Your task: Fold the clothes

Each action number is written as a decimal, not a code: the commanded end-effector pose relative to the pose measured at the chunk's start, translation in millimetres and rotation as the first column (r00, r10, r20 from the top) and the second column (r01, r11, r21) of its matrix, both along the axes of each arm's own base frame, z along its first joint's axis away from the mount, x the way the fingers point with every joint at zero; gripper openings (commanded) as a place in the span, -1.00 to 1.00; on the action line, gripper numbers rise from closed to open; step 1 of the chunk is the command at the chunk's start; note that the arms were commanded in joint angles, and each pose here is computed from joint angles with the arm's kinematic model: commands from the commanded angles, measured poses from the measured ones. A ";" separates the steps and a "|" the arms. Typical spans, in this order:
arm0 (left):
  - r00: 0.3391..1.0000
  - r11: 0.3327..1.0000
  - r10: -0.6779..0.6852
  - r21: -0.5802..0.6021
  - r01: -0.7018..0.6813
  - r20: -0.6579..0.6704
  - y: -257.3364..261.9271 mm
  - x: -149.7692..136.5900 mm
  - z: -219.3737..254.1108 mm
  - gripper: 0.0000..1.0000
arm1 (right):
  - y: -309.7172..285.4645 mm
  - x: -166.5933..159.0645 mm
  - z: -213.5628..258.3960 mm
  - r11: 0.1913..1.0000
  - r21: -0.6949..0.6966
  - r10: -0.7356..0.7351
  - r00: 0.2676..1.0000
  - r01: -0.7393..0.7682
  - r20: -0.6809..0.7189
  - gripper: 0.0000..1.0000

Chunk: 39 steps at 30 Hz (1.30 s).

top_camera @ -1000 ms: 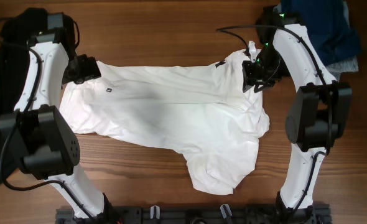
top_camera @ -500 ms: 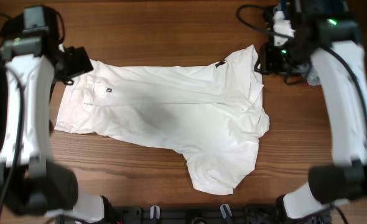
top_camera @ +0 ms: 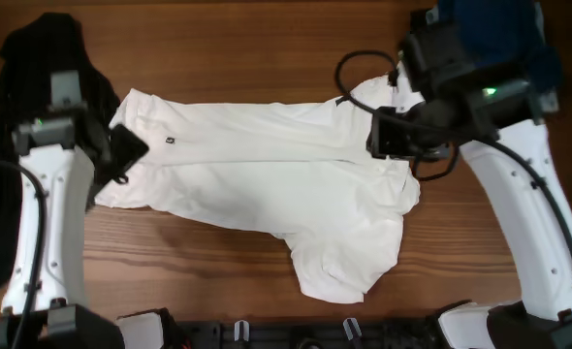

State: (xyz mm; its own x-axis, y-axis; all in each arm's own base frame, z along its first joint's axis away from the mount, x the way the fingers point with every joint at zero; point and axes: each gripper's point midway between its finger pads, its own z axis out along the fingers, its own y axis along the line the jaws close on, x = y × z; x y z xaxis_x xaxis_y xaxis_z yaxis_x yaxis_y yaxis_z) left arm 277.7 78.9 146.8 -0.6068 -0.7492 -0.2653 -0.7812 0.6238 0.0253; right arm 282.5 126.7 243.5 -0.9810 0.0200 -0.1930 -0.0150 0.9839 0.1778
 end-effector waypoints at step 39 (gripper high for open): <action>0.945 0.949 0.309 0.036 -0.314 0.107 78.8 7.1 -151.6 -0.92 | 41.0 -88.7 -102.0 0.990 -0.137 -0.056 0.969 0.023 -0.241 -0.35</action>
